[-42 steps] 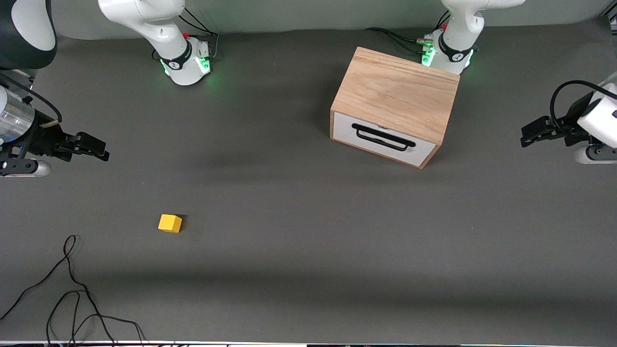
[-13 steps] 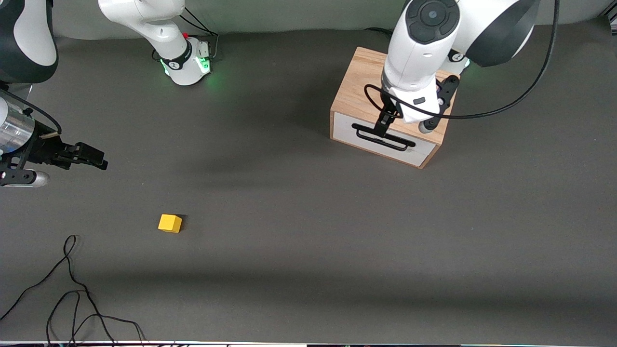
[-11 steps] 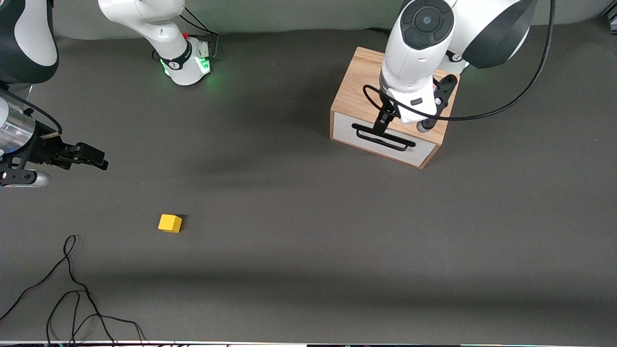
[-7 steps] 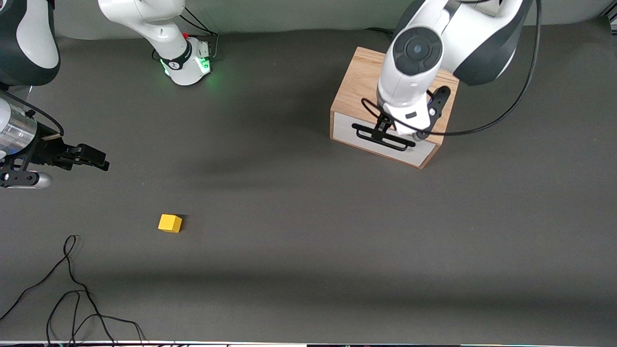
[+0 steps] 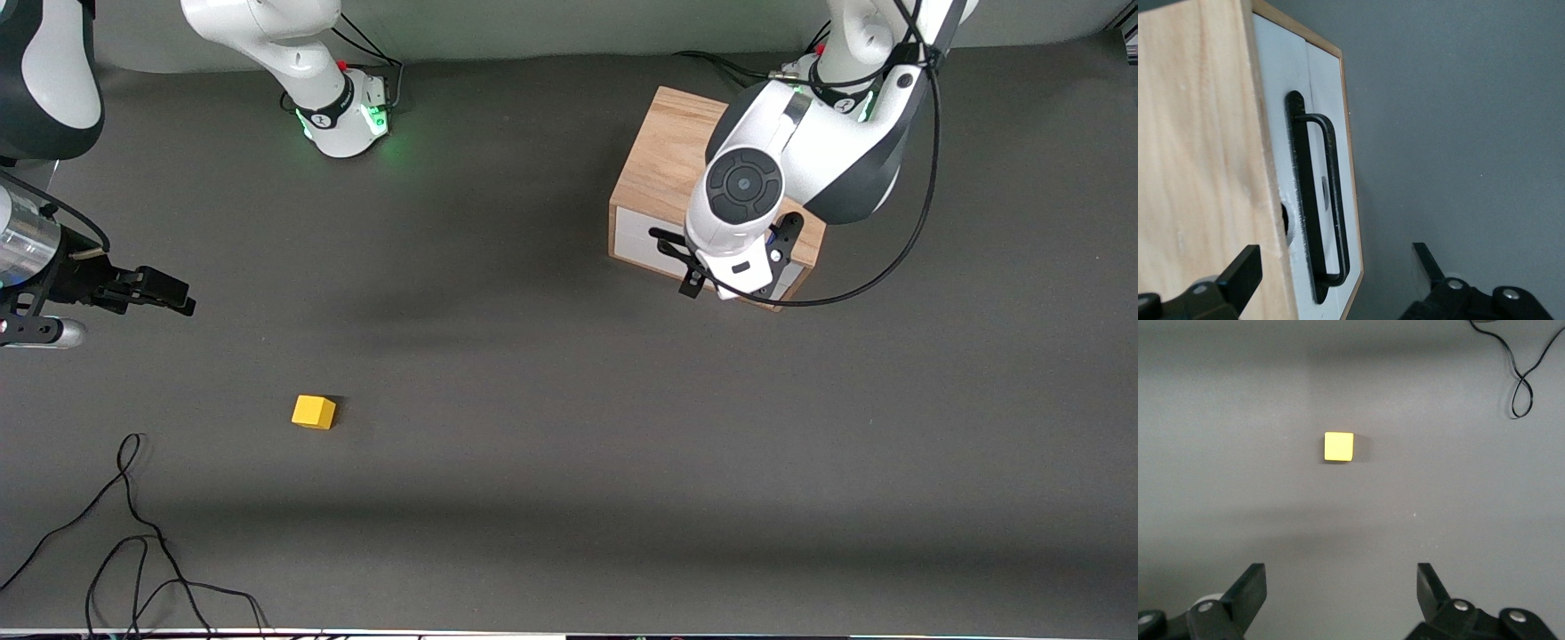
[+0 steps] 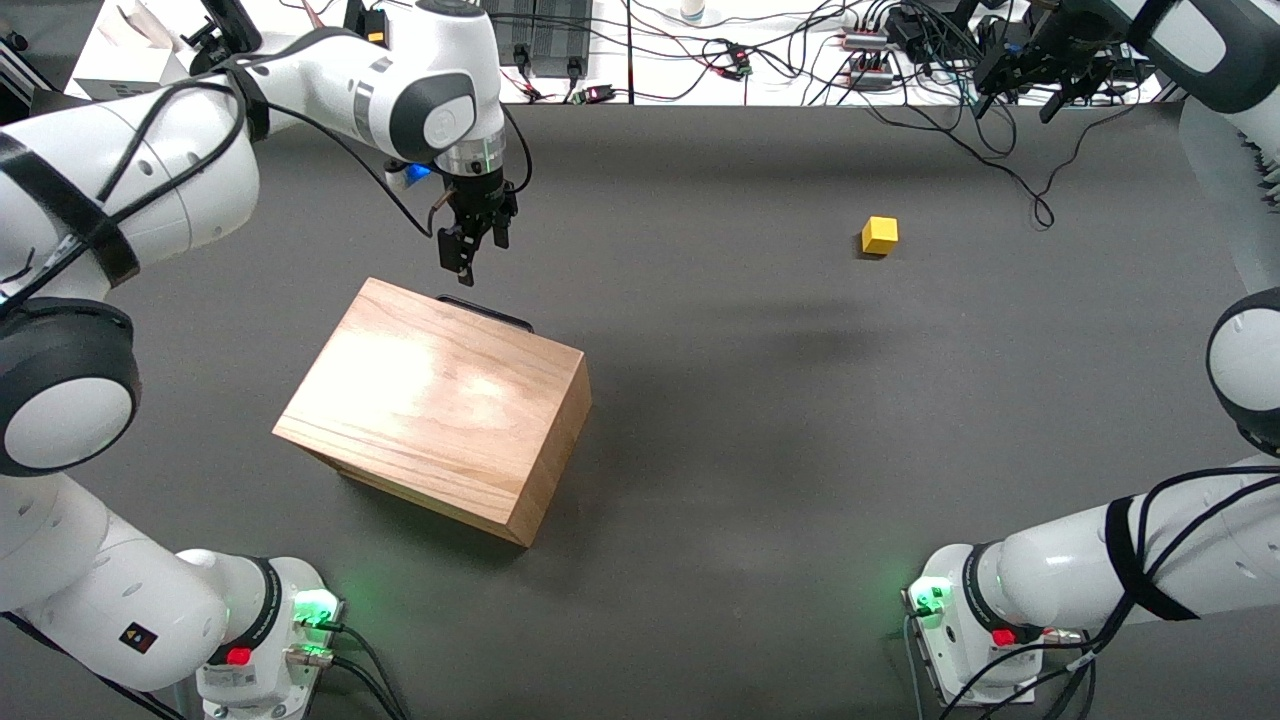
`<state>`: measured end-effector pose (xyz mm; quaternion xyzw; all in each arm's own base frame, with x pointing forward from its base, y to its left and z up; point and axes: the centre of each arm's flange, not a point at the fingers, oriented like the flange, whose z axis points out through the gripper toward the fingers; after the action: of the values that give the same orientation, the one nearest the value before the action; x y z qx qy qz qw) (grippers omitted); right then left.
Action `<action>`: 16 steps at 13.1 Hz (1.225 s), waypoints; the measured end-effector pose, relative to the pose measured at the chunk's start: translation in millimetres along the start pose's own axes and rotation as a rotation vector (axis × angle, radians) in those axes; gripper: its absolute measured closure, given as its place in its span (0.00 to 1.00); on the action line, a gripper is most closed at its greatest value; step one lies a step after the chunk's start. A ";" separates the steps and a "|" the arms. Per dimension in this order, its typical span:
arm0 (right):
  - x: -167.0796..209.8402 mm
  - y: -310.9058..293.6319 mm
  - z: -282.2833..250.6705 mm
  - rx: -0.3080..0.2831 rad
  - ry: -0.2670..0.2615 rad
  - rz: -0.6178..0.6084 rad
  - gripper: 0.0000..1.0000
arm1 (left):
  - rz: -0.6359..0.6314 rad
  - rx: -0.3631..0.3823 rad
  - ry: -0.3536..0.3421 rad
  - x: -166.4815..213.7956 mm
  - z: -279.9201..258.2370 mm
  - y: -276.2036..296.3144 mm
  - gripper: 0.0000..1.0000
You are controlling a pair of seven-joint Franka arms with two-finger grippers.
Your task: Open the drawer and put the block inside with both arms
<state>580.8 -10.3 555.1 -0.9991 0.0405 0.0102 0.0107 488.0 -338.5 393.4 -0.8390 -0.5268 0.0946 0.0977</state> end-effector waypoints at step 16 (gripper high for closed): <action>2.6 10.3 5.8 -0.001 0.004 0.018 0.00 | -0.037 0.060 0.003 3.5 93.9 31.5 0.00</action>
<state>582.5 -20.7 549.0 -0.9987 0.0497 0.0081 0.0098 492.2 -342.7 294.5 -0.8258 -0.5392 0.1075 0.1253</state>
